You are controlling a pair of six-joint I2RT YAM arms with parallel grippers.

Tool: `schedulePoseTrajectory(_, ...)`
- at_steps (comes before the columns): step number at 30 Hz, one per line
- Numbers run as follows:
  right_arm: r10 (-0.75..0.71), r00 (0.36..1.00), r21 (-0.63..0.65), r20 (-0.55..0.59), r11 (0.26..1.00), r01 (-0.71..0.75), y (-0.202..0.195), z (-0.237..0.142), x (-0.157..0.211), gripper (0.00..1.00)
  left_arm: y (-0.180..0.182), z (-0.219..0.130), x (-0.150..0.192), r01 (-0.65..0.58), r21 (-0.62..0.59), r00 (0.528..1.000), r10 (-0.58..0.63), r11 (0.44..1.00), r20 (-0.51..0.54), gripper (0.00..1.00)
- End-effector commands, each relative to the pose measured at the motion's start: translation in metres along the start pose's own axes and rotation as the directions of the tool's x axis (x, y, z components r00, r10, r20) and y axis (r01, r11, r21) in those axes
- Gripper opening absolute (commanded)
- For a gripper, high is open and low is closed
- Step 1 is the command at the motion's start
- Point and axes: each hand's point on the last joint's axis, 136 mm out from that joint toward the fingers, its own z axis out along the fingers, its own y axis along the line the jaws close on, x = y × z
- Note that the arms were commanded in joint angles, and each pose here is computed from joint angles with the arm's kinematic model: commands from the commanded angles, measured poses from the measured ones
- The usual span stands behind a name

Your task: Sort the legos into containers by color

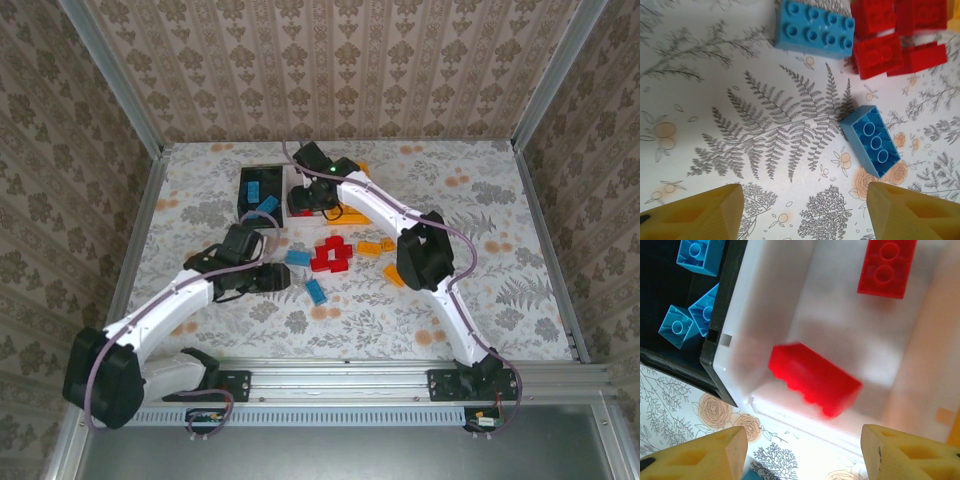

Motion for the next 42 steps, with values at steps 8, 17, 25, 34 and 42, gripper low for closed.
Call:
schedulePoseTrajectory(8,-0.043,0.998,0.105,0.036,0.994,0.039,-0.047,-0.123,0.064,0.73,-0.038,0.017,-0.005,-0.116,0.028,0.992,0.117,0.993,-0.051,0.69)
schedulePoseTrajectory(17,0.142,0.986,0.241,-0.09,0.964,-0.117,-0.145,-0.126,0.191,0.75,-0.057,0.051,0.018,-0.106,-0.05,0.99,0.101,0.993,-0.098,0.83)
schedulePoseTrajectory(25,0.15,0.981,0.221,-0.122,0.968,-0.121,-0.15,-0.115,0.214,0.75,-0.07,0.073,0.021,-0.108,-0.126,0.989,0.093,0.986,-0.119,0.84)
schedulePoseTrajectory(34,0.152,0.98,0.225,-0.125,0.967,-0.121,-0.162,-0.11,0.217,0.76,-0.071,0.094,0.016,-0.148,-0.182,0.978,0.116,0.972,-0.172,0.84)
schedulePoseTrajectory(42,0.176,0.97,0.228,-0.167,0.964,-0.135,-0.169,-0.097,0.226,0.75,-0.062,0.107,0.023,-0.165,-0.21,0.969,0.119,0.964,-0.214,0.76)
